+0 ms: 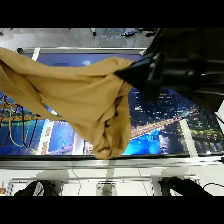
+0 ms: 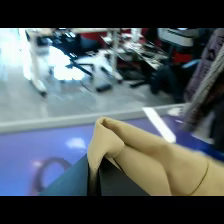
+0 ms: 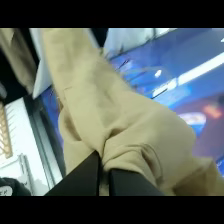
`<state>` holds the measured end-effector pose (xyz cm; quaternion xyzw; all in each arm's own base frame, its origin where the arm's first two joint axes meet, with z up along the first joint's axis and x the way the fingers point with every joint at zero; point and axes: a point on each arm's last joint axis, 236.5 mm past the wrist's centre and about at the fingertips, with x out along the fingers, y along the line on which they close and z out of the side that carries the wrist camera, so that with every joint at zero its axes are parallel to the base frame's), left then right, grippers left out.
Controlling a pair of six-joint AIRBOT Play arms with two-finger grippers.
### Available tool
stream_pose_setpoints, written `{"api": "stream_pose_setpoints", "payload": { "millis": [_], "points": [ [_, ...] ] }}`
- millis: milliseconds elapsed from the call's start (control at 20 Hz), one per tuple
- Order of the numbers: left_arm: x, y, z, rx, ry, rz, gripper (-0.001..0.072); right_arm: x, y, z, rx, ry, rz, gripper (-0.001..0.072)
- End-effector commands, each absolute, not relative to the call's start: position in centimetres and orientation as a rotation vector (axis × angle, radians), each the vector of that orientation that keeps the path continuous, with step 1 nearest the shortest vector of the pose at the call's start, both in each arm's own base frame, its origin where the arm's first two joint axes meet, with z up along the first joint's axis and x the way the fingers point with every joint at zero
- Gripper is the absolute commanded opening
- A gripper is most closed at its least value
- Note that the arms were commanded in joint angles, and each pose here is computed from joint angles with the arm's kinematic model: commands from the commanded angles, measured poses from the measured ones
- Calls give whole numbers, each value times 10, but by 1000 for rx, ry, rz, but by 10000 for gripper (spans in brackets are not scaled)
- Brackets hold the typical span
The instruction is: Fold the clothes and pants, and hang the long-sleeved shirts on hangers.
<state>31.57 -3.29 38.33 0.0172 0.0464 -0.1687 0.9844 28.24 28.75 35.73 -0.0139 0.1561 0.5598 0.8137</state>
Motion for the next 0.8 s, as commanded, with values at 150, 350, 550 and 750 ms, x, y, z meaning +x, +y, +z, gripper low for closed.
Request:
{"api": "stream_pose_setpoints", "payload": {
  "millis": [150,350,550,750],
  "points": [
    [414,-72,291,-163,310,-591,37,412,274,272,144,448,858,32],
    [456,-114,200,-305,541,-690,697,468,257,197,242,601,744,33],
    [384,-153,149,-360,882,-965,663,485,252,151,246,693,712,33],
    [319,-199,106,-410,1083,-1090,635,487,252,141,249,711,708,33]
  ]
}}
